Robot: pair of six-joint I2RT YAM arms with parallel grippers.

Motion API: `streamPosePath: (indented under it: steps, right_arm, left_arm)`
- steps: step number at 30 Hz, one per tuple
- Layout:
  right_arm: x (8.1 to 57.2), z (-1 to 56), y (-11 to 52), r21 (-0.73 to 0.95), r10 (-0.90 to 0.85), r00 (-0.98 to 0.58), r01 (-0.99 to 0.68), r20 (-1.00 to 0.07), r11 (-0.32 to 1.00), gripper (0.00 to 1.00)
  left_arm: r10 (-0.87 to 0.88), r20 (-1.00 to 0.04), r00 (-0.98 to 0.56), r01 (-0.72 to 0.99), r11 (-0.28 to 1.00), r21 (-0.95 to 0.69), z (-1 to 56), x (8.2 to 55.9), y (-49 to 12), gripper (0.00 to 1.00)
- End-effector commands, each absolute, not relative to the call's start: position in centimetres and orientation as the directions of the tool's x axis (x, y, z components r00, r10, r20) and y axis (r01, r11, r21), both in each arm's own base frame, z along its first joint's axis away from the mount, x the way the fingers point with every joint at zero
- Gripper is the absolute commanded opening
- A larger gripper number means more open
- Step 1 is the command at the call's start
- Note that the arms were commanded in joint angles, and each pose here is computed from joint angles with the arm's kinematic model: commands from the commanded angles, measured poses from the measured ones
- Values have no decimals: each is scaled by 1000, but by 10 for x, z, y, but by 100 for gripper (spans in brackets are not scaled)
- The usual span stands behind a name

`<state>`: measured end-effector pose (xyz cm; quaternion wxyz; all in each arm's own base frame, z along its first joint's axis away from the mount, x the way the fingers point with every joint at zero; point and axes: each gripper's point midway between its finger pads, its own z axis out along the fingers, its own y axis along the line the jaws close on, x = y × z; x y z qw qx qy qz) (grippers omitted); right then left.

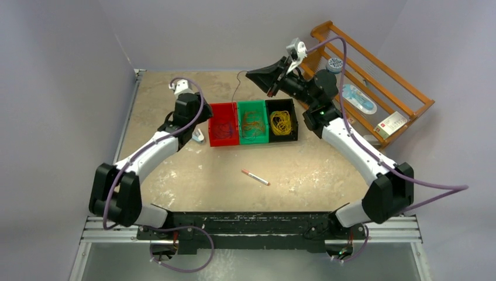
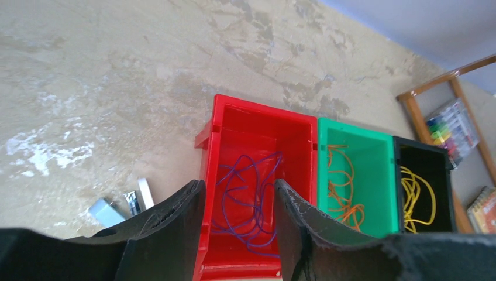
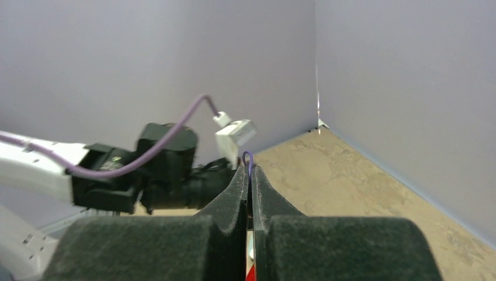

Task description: Untangle the cables

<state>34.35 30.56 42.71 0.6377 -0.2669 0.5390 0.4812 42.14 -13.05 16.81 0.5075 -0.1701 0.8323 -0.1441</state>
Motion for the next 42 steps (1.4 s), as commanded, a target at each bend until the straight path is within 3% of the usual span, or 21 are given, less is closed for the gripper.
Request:
streamPosePath:
  steps: [1, 13, 28, 36, 42]
  right_arm:
    - [353, 473, 312, 152, 417, 24, -911, -909, 383, 0]
    - [393, 480, 376, 171, 421, -35, -941, -906, 292, 0]
    - [441, 467, 438, 192, 399, -88, -955, -913, 227, 0]
    - [469, 398, 450, 254, 311, -158, -921, -937, 295, 0]
    - [462, 377, 432, 260, 288, -155, -891, -945, 371, 0]
  left_arm:
    - [-500, -817, -287, -163, 866, -473, 212, 408, -111, 46]
    - [-536, -817, -215, -220, 841, -494, 214, 358, -79, 46]
    - [-533, -827, -179, -234, 839, -491, 214, 333, -64, 46]
    - [-536, -828, -163, -234, 836, -496, 215, 327, -61, 48]
    - [-534, -828, -171, -228, 839, -494, 216, 329, -63, 48]
